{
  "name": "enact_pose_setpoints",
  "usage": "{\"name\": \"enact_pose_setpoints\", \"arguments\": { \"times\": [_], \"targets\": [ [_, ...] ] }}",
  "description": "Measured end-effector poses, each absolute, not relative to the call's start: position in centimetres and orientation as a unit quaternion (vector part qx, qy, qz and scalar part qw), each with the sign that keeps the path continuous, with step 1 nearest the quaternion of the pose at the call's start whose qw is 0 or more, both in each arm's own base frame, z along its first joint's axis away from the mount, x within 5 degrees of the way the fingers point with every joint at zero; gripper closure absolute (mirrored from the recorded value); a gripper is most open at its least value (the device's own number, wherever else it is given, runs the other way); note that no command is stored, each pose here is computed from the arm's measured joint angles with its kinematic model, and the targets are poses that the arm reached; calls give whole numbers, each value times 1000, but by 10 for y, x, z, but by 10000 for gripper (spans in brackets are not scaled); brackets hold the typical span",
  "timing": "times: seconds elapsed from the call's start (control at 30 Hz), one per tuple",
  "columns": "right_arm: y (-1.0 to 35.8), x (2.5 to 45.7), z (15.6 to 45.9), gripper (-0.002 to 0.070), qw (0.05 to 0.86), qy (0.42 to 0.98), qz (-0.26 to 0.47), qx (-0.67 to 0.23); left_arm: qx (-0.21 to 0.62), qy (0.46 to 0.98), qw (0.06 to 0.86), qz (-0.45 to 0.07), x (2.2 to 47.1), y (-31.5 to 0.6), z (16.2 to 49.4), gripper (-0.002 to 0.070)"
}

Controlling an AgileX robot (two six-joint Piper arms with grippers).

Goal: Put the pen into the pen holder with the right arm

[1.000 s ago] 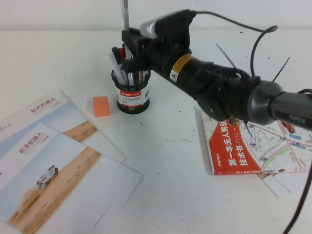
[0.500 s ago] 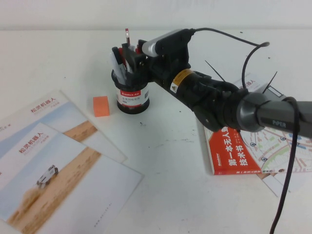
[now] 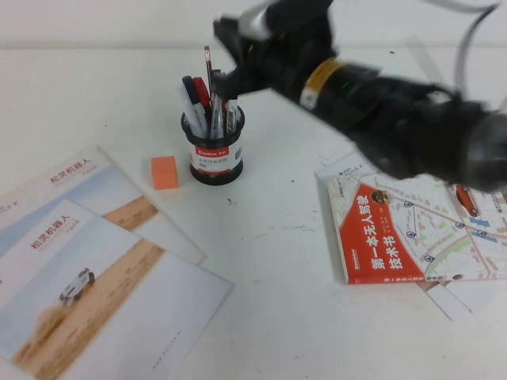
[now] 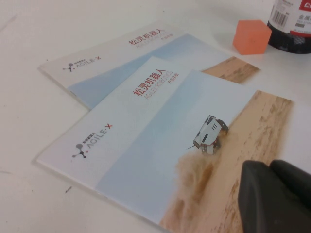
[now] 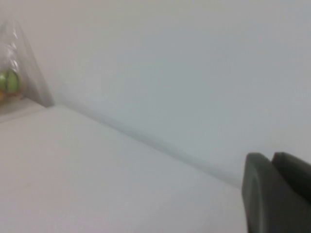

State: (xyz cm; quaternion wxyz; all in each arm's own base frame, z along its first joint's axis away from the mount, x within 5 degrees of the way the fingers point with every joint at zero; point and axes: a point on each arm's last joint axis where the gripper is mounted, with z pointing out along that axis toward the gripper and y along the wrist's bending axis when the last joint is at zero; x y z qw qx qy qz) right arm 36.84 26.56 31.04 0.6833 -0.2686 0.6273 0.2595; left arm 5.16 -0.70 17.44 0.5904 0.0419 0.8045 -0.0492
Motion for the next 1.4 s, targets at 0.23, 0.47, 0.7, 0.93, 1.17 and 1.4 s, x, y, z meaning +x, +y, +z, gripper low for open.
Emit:
{"name": "enact_pose_setpoints", "arguments": {
  "times": [0.23, 0.47, 0.7, 0.93, 1.17, 1.4],
  "targets": [
    [216, 289, 340, 694, 685, 619, 262, -282, 42, 804, 590, -49, 52, -7, 174, 676],
    [169, 226, 308, 695, 637, 676, 238, -285, 42, 804, 590, -49, 52, -7, 174, 676],
    [146, 203, 285, 695, 614, 709, 233, -259, 42, 804, 590, -49, 52, -7, 174, 676],
    [114, 187, 272, 695, 639, 700, 197, -252, 42, 804, 590, -49, 52, -7, 174, 676],
    [74, 152, 256, 695, 633, 732, 154, -199, 42, 804, 590, -49, 52, -7, 174, 676],
    [34, 114, 234, 695, 636, 757, 85, -128, 42, 804, 590, -49, 52, -7, 174, 676]
  ]
}}
